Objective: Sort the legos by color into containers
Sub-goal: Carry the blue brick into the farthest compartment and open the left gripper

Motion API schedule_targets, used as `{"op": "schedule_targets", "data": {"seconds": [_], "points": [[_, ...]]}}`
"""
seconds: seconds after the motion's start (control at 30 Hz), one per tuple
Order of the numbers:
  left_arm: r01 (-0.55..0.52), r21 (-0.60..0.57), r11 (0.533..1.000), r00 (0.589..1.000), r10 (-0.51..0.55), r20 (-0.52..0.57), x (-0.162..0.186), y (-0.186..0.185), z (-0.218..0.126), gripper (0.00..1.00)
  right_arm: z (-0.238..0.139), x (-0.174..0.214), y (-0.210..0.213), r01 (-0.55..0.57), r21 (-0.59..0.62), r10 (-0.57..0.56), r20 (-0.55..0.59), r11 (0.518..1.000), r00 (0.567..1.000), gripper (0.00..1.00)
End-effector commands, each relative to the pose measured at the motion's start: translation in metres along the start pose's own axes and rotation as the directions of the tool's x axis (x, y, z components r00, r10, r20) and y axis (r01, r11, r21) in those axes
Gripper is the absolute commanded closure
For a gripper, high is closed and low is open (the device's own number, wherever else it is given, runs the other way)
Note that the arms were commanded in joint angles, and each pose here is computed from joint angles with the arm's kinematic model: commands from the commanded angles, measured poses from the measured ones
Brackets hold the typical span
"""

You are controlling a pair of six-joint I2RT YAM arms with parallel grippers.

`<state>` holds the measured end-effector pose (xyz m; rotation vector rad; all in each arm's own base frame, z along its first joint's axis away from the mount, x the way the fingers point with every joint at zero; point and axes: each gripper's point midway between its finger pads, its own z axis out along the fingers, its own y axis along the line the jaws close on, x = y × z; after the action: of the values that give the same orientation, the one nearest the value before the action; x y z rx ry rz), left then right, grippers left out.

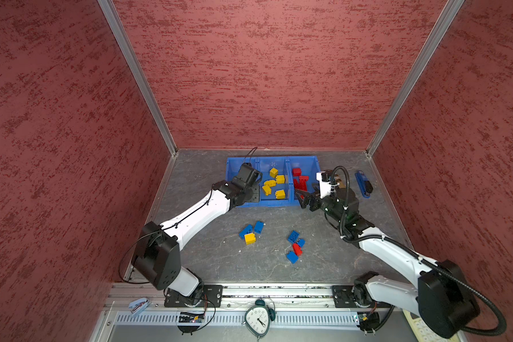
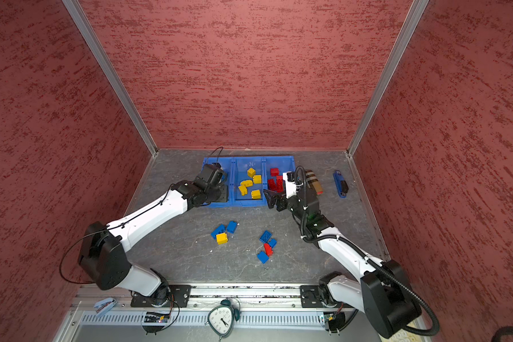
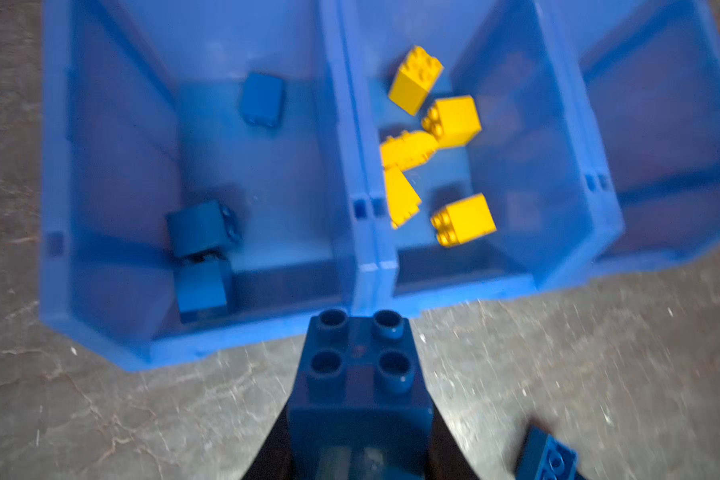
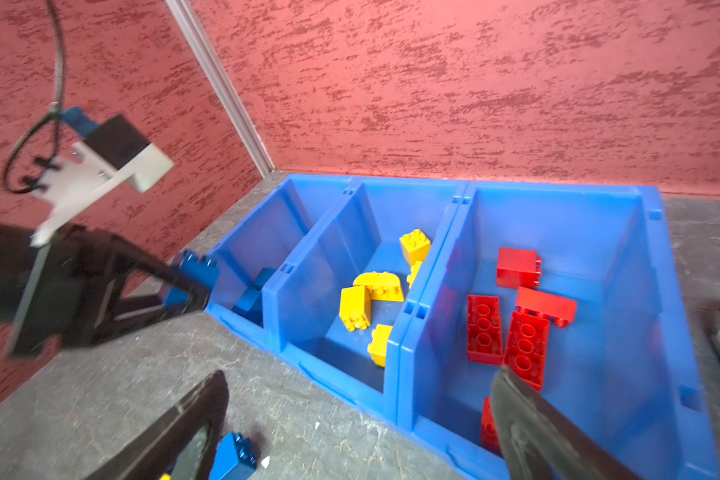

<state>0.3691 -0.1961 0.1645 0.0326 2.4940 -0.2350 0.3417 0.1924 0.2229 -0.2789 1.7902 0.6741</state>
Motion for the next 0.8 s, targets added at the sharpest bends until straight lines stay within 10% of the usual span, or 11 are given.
{"op": "schedule_targets", "data": {"seconds": [0.0,0.3,0.77], "points": [[0.048,-0.055,0.997,0.998,-0.046,0.045,-0.029,0.013,0.025,0.82,-0.001,-0.031,-0.004,-0.012,0.053,0.007,0.102,0.999,0.995,0.01],[0.122,-0.147,0.982,0.983,-0.140,-0.123,-0.036,0.046,0.098,0.77,-0.009,-0.034,-0.021,-0.026,0.158,0.008,0.115,0.987,0.993,0.01],[0.098,-0.020,0.995,0.995,-0.099,-0.030,-0.055,0.015,0.060,0.06,-0.002,-0.007,-0.035,-0.081,0.235,0.087,-0.017,0.969,0.996,0.01]]}}
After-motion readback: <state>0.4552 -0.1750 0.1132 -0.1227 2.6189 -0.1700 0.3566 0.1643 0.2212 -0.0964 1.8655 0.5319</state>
